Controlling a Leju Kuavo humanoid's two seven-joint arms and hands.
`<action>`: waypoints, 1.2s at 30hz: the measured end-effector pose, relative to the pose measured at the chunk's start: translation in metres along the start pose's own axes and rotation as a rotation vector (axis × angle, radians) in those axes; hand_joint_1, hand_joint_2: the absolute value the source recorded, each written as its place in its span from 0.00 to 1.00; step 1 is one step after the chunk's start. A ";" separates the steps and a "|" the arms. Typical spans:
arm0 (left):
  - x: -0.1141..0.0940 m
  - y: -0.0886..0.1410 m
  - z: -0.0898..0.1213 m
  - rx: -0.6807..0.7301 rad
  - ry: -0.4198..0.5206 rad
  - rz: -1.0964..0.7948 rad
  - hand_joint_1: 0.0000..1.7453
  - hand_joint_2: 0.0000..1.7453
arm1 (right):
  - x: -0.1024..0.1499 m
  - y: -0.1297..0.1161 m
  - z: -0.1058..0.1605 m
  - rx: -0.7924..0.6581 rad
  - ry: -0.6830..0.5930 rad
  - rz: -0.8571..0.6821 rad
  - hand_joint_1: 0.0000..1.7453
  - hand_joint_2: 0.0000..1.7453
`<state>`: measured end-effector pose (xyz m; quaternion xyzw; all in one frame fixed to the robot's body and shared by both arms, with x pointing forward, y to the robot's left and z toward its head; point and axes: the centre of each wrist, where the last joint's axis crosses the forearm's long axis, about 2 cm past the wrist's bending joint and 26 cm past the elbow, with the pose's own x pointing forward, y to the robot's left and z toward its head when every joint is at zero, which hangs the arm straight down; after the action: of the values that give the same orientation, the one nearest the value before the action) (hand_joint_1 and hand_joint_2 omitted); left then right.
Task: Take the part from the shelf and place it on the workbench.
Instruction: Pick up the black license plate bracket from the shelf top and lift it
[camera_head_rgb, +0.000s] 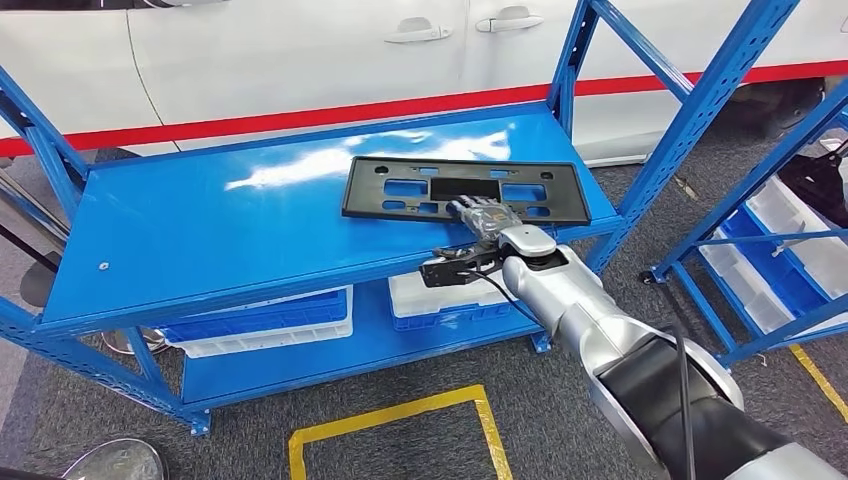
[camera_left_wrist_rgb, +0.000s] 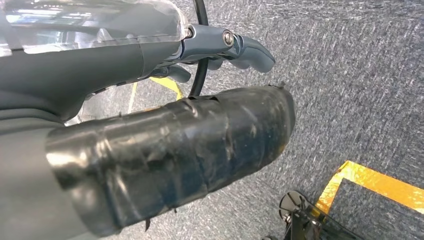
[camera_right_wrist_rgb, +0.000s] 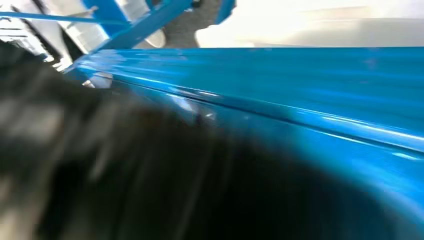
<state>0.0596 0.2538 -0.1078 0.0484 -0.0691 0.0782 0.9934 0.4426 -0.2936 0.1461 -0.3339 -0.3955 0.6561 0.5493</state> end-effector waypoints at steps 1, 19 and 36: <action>0.000 0.000 0.000 0.000 0.002 0.000 0.00 0.00 | -0.004 -0.002 0.000 -0.003 0.011 0.005 0.00 1.00; 0.000 0.000 0.000 0.000 0.014 0.001 0.00 0.00 | -0.023 -0.037 0.002 -0.058 0.035 0.066 0.00 0.50; 0.000 0.000 0.000 0.002 0.002 -0.011 0.00 0.00 | -0.024 -0.043 0.003 -0.077 0.061 0.085 0.00 0.50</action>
<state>0.0601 0.2539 -0.1077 0.0498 -0.0679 0.0729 0.9938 0.4640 -0.3138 0.1855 -0.3910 -0.3892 0.6526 0.5195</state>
